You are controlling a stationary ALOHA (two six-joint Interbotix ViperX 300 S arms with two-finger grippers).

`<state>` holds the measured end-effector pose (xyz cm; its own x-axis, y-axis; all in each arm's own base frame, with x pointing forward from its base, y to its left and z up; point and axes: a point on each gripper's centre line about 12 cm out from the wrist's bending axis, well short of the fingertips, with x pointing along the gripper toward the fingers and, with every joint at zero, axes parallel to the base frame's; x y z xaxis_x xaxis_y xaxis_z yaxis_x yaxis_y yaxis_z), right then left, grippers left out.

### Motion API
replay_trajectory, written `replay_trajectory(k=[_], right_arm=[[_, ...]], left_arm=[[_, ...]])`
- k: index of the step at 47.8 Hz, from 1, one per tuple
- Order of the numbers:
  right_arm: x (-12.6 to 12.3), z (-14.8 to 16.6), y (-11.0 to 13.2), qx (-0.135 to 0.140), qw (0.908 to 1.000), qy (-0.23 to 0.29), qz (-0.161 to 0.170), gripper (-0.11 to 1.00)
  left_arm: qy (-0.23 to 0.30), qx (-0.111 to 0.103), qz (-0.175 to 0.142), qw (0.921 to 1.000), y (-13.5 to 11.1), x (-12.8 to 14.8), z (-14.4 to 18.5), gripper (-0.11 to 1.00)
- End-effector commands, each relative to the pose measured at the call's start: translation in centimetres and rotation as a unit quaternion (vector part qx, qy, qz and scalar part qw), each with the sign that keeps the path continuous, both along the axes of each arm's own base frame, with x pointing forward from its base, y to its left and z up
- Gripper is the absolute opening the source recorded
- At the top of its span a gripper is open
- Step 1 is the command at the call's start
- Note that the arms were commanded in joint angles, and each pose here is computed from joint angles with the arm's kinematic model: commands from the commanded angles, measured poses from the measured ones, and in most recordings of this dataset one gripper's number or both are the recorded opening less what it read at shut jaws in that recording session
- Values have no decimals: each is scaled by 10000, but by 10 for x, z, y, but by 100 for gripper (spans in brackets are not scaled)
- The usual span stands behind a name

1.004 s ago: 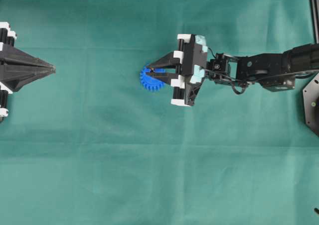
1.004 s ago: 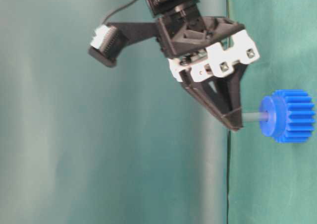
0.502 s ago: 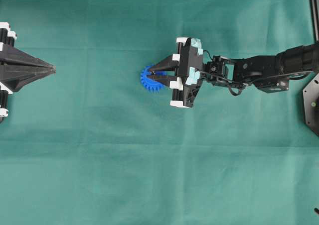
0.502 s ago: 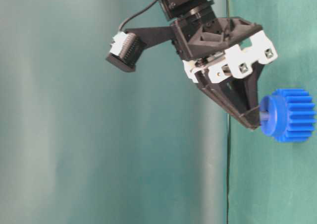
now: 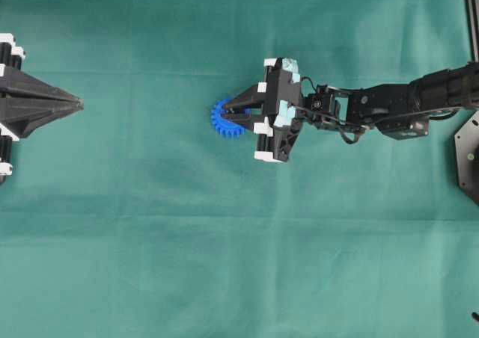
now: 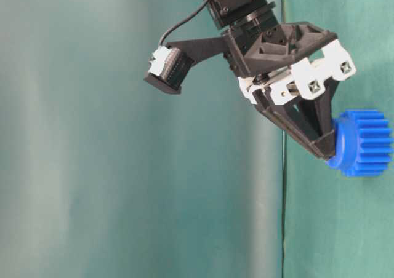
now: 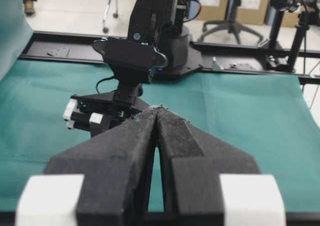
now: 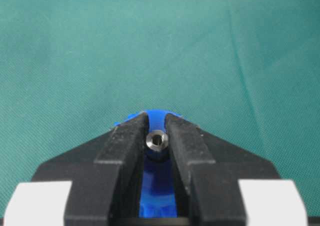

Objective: Insert the shaft placed at a random location into the center hole of the small gear at another random location.
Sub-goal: 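Push the shaft further down into the gear hole with the right gripper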

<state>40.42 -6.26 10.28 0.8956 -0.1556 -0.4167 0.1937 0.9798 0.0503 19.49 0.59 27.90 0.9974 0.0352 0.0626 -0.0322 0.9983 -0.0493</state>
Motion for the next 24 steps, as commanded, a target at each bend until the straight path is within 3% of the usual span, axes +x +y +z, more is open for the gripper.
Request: replay_trajectory(k=[1,9,19,24], right_arm=[[5,11,-2,-33,9999,-158,-8,15],[6,13,-2,-44,9998,-179,-5,17],[8,24,-3,-87,9994,-327,-4,72],[8,38,-2,-140,9988,-474,17,72]], left_arm=[[-54,-13,5,10000,0,1,4,-1],[-46,-14,5,10000,0,1,3,-1],[-46,-14,5,10000,0,1,3,-1],[-54,-13,5,10000,0,1,4,-1]])
